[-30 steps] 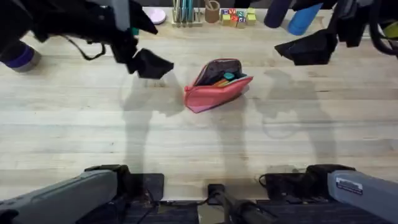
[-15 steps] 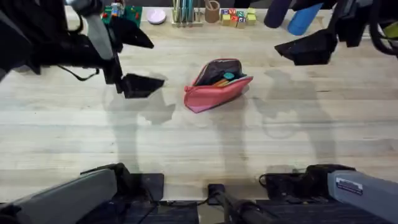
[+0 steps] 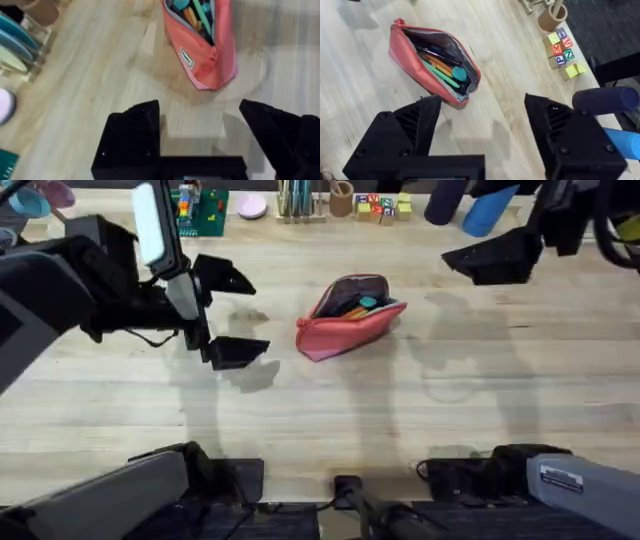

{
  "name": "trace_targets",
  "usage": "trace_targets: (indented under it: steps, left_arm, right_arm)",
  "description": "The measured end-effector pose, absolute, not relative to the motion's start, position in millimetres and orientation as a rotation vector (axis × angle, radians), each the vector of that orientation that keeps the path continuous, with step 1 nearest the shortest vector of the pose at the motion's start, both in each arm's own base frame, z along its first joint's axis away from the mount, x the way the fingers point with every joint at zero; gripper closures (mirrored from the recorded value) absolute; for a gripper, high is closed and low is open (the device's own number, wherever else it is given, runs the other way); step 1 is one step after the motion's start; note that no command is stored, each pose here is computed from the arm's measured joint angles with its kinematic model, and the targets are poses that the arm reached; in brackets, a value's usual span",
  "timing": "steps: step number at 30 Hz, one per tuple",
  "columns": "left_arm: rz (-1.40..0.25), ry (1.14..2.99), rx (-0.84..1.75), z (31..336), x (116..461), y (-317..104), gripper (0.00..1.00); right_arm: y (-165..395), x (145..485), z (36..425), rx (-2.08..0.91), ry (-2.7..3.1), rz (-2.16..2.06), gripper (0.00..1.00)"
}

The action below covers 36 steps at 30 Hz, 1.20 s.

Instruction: Unzip the bag, pick up the pens from the table one at a time and place them inside, then zip the bag closed.

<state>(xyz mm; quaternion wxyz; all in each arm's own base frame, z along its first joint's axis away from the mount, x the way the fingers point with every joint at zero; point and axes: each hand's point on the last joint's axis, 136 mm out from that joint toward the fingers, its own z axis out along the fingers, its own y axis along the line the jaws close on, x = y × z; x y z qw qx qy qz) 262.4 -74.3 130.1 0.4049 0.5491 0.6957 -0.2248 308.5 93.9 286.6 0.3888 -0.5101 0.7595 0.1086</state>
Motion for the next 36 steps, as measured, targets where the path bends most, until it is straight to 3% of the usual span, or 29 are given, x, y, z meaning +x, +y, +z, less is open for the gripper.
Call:
trace_targets:
  steps: [13,36]
  left_arm:
    - [-0.597,1.807,1.336,117.3,253.1,-67.9,0.007]
    - [-0.598,1.805,1.336,117.6,253.2,-68.1,0.008]
  right_arm:
    - [95.7,308.2,286.8,-1.303,1.927,0.278,0.005]
    - [157.3,298.1,289.6,-1.373,1.897,0.355,0.009]
